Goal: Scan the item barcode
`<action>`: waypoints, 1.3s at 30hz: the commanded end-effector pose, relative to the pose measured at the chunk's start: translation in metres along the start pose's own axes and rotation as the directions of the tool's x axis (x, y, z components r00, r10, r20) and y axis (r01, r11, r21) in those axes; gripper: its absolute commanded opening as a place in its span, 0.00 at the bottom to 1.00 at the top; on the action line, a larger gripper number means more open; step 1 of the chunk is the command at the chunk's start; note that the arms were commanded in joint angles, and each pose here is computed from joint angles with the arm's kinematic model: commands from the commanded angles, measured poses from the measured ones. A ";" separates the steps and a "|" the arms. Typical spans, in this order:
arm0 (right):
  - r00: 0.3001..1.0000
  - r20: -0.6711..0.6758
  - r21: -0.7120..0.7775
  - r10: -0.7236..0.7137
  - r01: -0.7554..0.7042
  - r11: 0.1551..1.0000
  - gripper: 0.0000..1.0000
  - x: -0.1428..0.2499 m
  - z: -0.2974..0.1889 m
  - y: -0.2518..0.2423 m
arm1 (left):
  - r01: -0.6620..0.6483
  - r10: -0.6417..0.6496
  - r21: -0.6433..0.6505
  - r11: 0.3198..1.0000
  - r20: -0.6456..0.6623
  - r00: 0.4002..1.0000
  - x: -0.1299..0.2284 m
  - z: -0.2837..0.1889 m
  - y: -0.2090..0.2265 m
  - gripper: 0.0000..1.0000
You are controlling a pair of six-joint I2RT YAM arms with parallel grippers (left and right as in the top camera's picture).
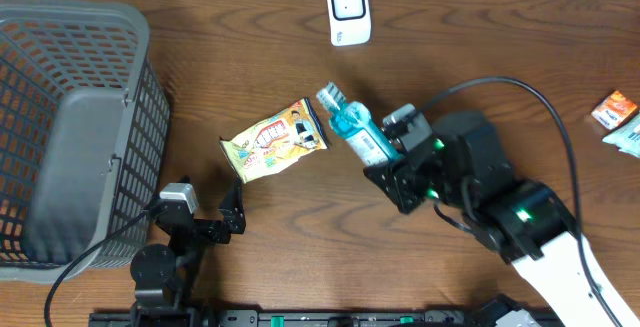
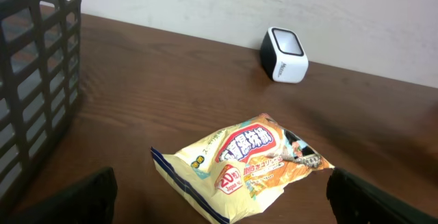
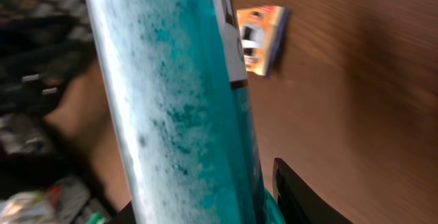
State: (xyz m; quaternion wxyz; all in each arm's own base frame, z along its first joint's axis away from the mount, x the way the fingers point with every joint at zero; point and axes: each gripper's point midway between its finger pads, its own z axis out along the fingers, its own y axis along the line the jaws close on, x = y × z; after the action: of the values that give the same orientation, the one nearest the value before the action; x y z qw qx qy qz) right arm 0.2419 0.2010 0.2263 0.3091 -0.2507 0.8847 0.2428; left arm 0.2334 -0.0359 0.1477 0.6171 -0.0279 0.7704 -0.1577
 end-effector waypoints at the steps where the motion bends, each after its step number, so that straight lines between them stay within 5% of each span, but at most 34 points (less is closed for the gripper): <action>1: 1.000 -0.018 0.156 -0.001 0.003 0.988 0.17 -0.007 0.020 -0.034 | -0.004 0.004 0.007 1.000 -0.034 0.999 0.013 0.002 0.001 0.98; 11: 1.000 -0.009 0.445 -0.003 0.007 0.895 0.20 -0.023 0.067 -0.101 | -0.004 0.004 0.007 1.000 -0.034 0.999 0.013 0.002 0.001 0.98; 16: 0.996 0.084 0.663 -0.027 -0.036 0.747 0.21 -0.044 0.055 -0.143 | -0.004 0.004 0.007 1.000 -0.034 0.999 0.013 0.002 0.001 0.98; 24: 0.980 0.155 0.716 -0.123 -0.026 0.697 0.19 -0.076 0.068 -0.164 | -0.004 0.004 0.007 1.000 -0.034 0.999 0.013 0.002 0.001 0.98; 39: 0.845 -0.170 0.892 -0.506 0.351 0.285 0.20 -0.130 0.102 -0.211 | -0.004 0.004 0.007 1.000 -0.034 0.999 0.013 0.002 0.001 0.98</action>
State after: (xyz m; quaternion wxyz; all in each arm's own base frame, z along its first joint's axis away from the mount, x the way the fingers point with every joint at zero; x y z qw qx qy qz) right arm 0.4819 0.1448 0.1790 0.5326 -0.2044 0.7806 -0.2554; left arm 0.2334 -0.0359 0.1478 0.6173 -0.0280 0.7703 -0.1576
